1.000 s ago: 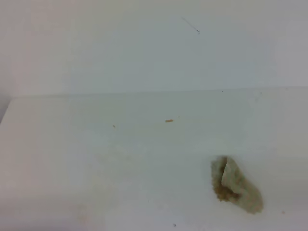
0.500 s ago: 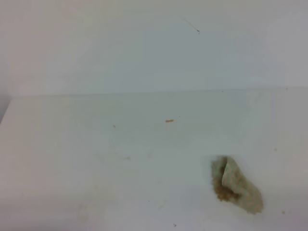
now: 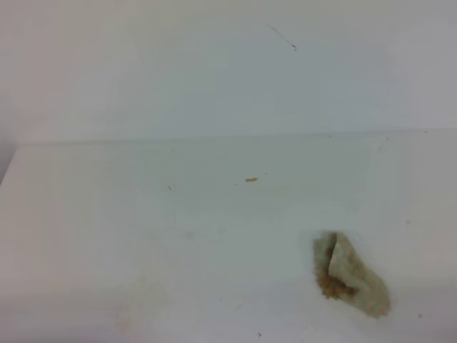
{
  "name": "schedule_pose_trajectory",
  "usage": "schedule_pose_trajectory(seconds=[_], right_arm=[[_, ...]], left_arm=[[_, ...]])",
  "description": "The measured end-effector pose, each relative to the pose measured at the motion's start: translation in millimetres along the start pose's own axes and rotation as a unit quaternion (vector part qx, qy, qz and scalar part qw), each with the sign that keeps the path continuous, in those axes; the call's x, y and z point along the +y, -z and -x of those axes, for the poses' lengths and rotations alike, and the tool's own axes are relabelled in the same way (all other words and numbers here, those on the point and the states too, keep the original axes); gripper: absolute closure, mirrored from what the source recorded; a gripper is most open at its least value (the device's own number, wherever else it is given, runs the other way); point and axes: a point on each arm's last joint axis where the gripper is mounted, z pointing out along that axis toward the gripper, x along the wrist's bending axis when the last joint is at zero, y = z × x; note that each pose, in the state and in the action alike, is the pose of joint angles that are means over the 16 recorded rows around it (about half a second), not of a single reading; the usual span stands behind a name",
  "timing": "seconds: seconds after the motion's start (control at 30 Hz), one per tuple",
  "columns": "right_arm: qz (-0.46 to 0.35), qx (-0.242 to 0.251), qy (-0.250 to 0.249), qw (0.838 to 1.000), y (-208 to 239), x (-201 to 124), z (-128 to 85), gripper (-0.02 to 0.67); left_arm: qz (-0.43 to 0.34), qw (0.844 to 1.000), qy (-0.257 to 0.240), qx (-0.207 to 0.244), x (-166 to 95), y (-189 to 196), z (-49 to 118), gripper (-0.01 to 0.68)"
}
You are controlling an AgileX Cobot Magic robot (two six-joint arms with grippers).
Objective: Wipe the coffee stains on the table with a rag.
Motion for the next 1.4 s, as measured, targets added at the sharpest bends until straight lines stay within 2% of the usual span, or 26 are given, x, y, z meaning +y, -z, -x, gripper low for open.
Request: schedule_pose_trajectory(seconds=[0.63,1.4], right_arm=[[0.002,-0.007,-0.035,0.999,0.3,1.1,-0.3,0.646],[0.002,-0.006,-0.038,0.999,0.3,1.2,-0.4,0.646]], left_arm=[[0.000,1.000,0.000,0.000,0.0,0.0,0.0,0.675],[0.000,1.000,0.000,0.000,0.0,0.0,0.0,0.675]])
